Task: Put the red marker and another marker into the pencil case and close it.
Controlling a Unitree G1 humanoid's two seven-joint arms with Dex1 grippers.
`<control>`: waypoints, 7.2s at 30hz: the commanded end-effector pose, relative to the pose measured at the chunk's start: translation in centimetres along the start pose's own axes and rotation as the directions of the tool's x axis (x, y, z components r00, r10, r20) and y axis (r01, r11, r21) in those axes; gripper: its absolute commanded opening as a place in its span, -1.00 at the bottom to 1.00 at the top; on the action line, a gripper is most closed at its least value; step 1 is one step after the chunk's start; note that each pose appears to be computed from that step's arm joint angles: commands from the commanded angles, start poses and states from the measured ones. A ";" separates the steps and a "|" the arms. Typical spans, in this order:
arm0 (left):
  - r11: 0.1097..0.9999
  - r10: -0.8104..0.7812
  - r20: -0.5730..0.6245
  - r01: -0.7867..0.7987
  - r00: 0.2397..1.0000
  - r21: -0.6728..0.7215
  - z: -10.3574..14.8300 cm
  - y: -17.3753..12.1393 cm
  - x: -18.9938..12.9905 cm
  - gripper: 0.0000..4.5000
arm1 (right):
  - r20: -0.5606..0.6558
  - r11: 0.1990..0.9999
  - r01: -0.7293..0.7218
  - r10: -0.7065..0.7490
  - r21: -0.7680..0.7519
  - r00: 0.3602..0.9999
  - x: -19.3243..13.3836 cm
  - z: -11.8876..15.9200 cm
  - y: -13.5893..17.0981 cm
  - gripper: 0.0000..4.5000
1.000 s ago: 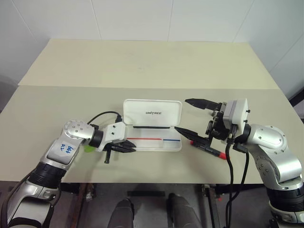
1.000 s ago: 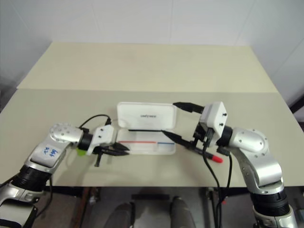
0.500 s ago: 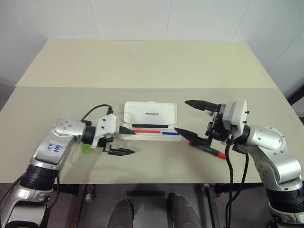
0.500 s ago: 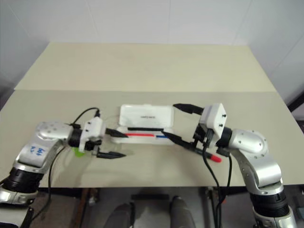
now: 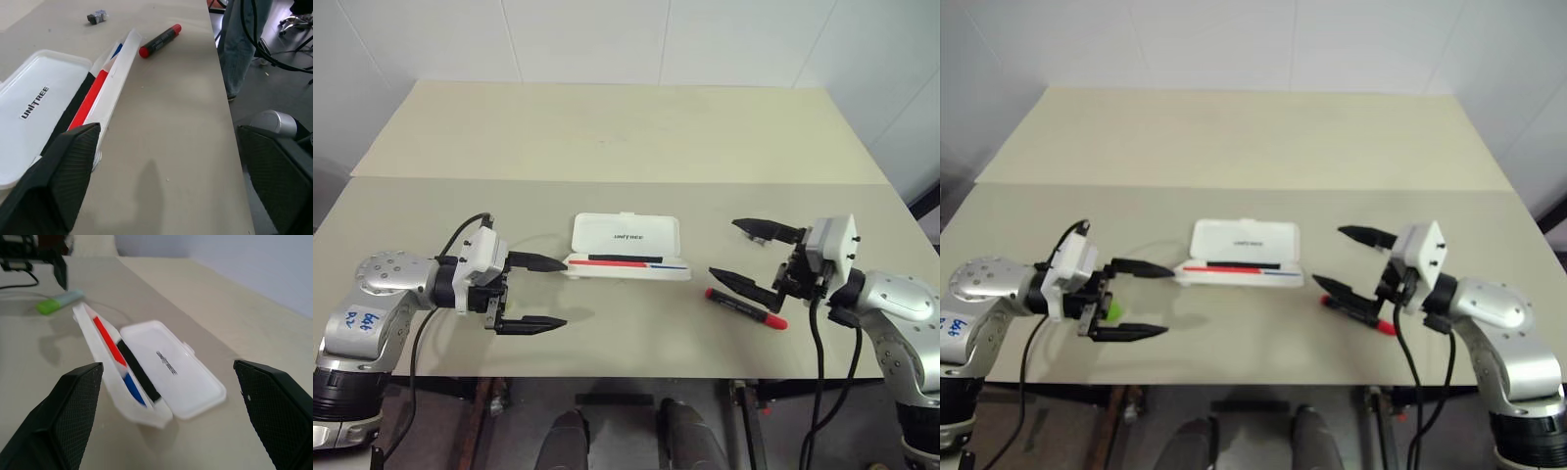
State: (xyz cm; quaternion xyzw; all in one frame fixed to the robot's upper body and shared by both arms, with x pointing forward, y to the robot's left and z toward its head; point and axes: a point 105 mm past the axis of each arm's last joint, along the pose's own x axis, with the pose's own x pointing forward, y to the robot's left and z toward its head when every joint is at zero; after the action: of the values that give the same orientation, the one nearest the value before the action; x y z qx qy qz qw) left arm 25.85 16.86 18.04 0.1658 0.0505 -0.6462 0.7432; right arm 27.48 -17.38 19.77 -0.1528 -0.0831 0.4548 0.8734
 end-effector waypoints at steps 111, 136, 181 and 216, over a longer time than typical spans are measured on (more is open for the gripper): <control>0.983 0.168 0.114 -0.175 0.979 0.055 0.7 2.8 -1.1 1.00 | 0.018 0.896 -0.444 0.444 -0.031 0.896 15.2 -4.6 5.5 -0.73; 0.980 0.178 0.107 -0.186 0.978 0.073 0.6 2.9 -1.1 1.00 | -0.086 0.833 -0.495 0.490 -0.247 0.868 16.1 -4.3 6.1 -0.73; 0.502 0.856 0.147 -0.865 0.496 -0.001 -0.6 3.0 -5.9 1.00 | 0.204 0.949 -0.308 0.314 -0.064 0.927 7.9 3.4 2.4 0.99; -0.109 0.882 -0.471 -0.962 0.022 -0.250 -9.9 -2.7 -5.1 1.00 | 0.082 0.875 -0.464 0.476 -0.137 0.875 5.0 5.6 2.5 0.99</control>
State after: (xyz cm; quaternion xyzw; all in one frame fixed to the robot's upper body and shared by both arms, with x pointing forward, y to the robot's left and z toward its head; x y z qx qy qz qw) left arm 23.78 24.35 9.43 -0.0063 0.1498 0.1134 0.9822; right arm 27.45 -11.08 22.86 -0.1825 -0.0904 0.6557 0.7271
